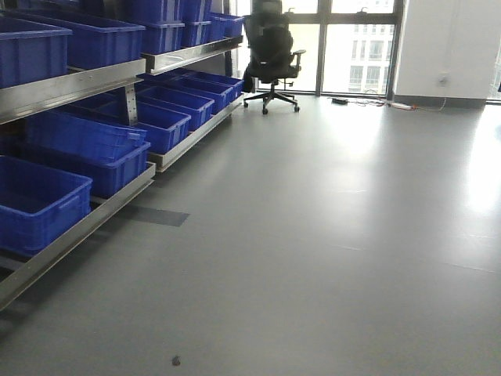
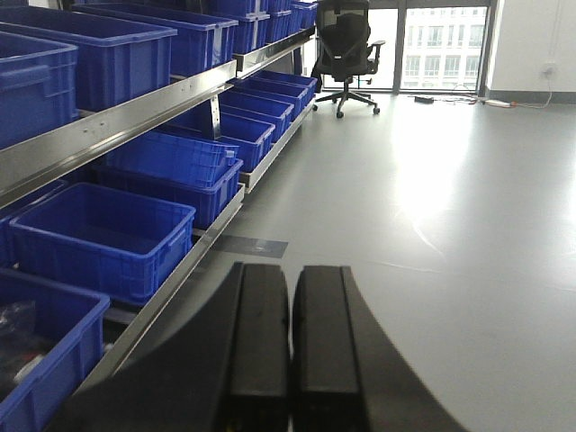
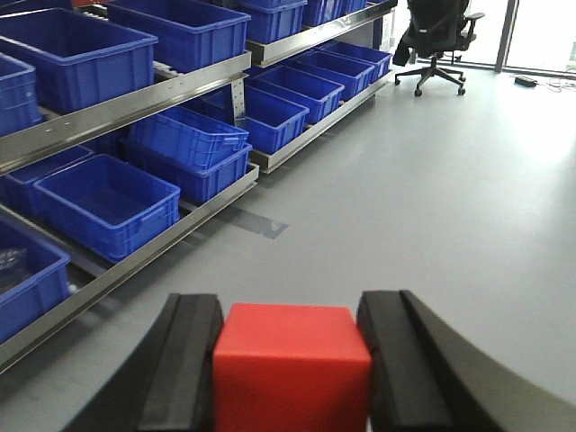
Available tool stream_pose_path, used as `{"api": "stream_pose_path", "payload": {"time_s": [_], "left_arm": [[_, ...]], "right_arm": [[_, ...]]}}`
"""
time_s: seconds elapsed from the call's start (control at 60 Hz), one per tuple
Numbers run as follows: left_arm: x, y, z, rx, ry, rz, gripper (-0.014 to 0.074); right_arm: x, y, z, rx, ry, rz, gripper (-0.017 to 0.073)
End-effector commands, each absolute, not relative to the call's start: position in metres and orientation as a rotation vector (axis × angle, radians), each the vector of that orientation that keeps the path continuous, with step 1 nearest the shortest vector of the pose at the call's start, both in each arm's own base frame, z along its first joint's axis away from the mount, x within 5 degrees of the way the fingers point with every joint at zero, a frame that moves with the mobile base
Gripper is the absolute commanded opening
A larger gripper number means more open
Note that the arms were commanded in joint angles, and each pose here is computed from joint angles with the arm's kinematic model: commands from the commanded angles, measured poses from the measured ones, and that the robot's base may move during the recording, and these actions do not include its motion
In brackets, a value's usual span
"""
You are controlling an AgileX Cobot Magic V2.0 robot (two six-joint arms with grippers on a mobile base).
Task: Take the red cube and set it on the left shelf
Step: 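Turn the base toward the shelving rack of blue bins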
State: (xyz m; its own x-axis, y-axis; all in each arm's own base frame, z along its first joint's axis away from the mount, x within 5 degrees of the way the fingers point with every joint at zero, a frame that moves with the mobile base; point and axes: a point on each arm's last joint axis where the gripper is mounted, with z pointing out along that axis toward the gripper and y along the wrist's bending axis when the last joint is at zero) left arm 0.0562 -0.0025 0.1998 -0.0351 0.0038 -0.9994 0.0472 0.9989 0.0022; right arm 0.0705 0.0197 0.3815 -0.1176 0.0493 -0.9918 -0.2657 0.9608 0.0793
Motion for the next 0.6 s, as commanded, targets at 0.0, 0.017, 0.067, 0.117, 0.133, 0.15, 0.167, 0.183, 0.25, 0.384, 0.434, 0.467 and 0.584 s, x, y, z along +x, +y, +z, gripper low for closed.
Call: {"api": "stream_pose_path", "payload": {"time_s": [0.0,0.017,0.067,0.117,0.133,0.15,0.167,0.183,0.25,0.384,0.434,0.467,0.584], "left_arm": [[0.0561,-0.0028,0.2001,0.037,1.530,-0.040,0.0102],[0.0561,-0.0028,0.2001,0.037,1.530,-0.040,0.0102],[0.0561,-0.0028,0.2001,0.037,1.530,-0.040,0.0102],[0.0561,-0.0028,0.2001,0.037,1.530,-0.040,0.0102],[0.0561,-0.0028,0.2001,0.037,1.530,-0.040,0.0102],[0.0561,-0.0028,0.2001,0.037,1.530,-0.040,0.0102],[0.0561,-0.0028,0.2001,0.037,1.530,-0.040,0.0102],[0.0561,-0.0028,0.2001,0.037,1.530,-0.040,0.0102],[0.0561,-0.0028,0.2001,0.037,1.530,-0.040,0.0102],[0.0561,-0.0028,0.2001,0.037,1.530,-0.040,0.0102],[0.0561,-0.0028,0.2001,0.037,1.530,-0.040,0.0102],[0.0561,-0.0028,0.2001,0.037,1.530,-0.040,0.0102],[0.0561,-0.0028,0.2001,0.037,1.530,-0.040,0.0102]], "right_arm": [[0.0714,0.0195,0.3970,-0.158,1.566,0.271,0.0057],[0.0715,0.0196,0.3967,-0.158,1.567,0.270,0.0057],[0.0715,0.0196,0.3967,-0.158,1.567,0.270,0.0057],[0.0715,0.0196,0.3967,-0.158,1.567,0.270,0.0057],[0.0715,0.0196,0.3967,-0.158,1.567,0.270,0.0057],[0.0715,0.0196,0.3967,-0.158,1.567,0.270,0.0057],[0.0715,0.0196,0.3967,-0.158,1.567,0.270,0.0057],[0.0715,0.0196,0.3967,-0.158,1.567,0.270,0.0057],[0.0715,0.0196,0.3967,-0.158,1.567,0.270,0.0057],[0.0715,0.0196,0.3967,-0.158,1.567,0.270,0.0057],[0.0715,0.0196,0.3967,-0.158,1.567,0.270,0.0057],[0.0715,0.0196,0.3967,-0.158,1.567,0.270,0.0057],[0.0715,0.0196,0.3967,-0.158,1.567,0.270,0.0057]]}}
